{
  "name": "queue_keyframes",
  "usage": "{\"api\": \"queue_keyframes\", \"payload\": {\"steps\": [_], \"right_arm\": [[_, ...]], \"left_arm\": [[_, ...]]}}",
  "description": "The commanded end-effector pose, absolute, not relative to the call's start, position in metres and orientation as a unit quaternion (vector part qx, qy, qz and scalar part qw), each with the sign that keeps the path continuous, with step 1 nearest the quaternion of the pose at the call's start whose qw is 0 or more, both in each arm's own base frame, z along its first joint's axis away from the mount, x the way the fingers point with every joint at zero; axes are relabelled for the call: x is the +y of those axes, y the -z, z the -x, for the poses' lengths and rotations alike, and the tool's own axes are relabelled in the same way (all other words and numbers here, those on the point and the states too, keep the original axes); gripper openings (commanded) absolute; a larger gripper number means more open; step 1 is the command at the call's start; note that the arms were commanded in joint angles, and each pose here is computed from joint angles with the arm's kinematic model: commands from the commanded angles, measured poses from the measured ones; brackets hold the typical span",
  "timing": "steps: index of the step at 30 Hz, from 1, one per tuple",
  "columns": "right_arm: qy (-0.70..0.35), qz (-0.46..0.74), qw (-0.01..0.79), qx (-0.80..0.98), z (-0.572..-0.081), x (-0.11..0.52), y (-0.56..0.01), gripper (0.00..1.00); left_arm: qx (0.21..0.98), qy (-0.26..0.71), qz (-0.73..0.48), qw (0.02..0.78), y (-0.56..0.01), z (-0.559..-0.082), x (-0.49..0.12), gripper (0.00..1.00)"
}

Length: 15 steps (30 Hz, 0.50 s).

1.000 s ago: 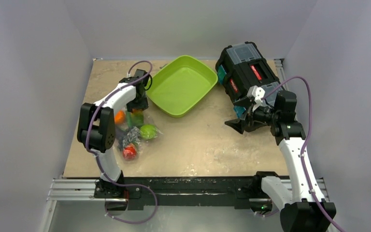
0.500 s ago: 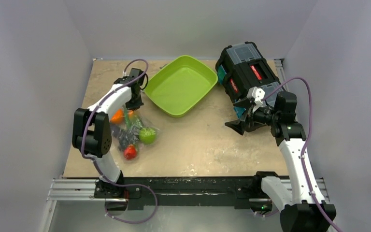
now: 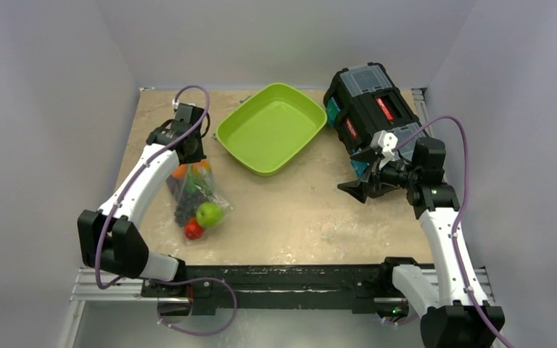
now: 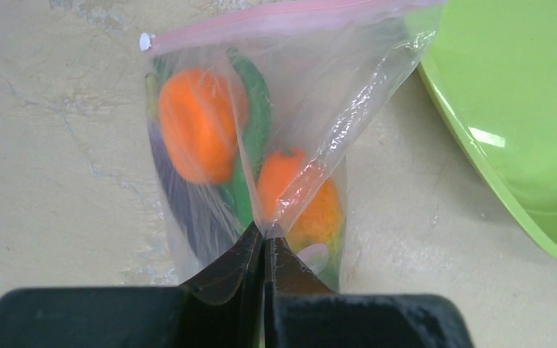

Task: Open the zip-top bag and remove the fake food
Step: Pick up the zipper food storage bag at the center of the board.

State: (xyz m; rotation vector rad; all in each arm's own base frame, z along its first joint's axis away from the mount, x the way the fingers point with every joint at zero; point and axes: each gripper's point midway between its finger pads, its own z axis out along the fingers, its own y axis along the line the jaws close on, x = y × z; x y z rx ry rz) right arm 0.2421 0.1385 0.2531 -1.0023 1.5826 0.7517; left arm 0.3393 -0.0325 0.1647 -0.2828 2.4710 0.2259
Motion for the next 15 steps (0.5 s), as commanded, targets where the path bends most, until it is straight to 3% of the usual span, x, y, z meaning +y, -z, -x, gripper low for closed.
{"api": "queue_keyframes", "payload": {"steps": [1, 15], "right_arm": [[-0.317, 0.435, 0.543, 0.644, -0.236, 0.142, -0.262, 0.99], [-0.318, 0.436, 0.542, 0.645, -0.237, 0.142, -0.260, 0.99]], "left_arm": [[0.934, -0.067, 0.071, 0.344, -0.187, -0.329, -0.036, 0.00], [0.925, 0.028, -0.002, 0.379, -0.217, -0.299, -0.062, 0.00]]}}
